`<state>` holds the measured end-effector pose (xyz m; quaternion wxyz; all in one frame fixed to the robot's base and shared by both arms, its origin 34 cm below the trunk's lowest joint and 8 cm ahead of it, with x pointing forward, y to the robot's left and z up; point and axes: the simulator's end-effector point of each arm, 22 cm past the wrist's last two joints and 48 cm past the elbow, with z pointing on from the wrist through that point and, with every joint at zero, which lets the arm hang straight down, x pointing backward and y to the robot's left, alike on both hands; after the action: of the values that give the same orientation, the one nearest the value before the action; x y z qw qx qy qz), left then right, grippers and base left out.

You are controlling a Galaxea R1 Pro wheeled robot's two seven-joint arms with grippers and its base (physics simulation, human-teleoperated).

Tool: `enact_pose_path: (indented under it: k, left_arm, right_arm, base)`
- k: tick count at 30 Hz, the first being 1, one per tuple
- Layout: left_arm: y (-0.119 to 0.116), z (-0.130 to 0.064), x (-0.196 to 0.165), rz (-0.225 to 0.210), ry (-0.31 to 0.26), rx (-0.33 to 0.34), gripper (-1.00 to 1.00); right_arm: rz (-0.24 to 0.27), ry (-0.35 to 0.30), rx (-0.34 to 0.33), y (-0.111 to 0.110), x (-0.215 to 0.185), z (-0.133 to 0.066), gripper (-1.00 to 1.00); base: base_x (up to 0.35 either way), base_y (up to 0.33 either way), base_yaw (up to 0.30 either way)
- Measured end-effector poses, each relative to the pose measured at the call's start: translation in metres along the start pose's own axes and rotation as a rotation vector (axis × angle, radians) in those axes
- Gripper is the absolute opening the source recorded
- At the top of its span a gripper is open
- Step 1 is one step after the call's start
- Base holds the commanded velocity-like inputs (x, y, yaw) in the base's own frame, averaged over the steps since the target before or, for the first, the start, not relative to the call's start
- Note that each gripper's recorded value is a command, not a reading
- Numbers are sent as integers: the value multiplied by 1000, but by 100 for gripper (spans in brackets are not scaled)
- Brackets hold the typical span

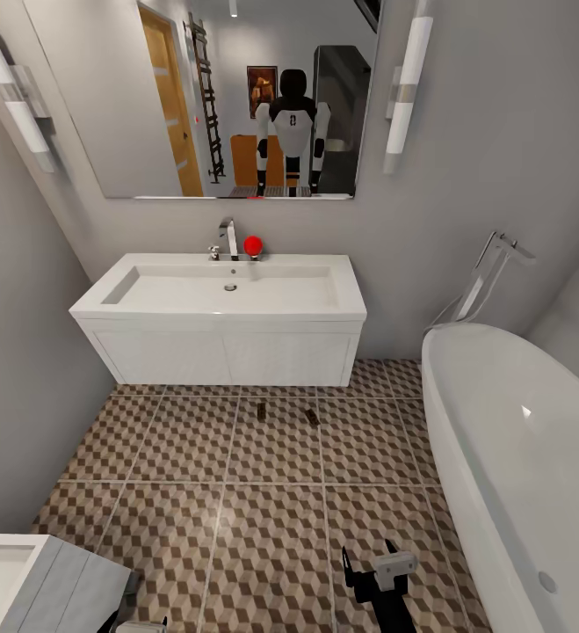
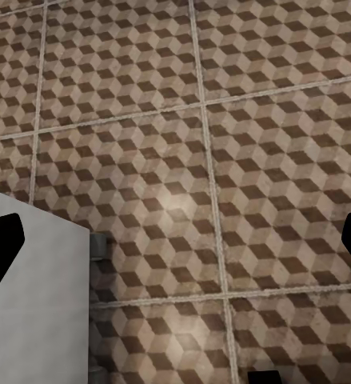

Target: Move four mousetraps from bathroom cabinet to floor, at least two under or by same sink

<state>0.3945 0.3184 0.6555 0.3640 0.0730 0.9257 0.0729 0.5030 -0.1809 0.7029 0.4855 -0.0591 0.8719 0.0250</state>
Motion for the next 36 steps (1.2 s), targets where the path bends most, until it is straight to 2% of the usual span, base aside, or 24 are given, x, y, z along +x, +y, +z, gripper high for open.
enact_pose_path:
  k: [36]
  left_arm:
    - [0,0,0,0,0,0,100]
  right_arm:
    - [0,0,0,0,0,0,100]
  base:
    - [0,0,0]
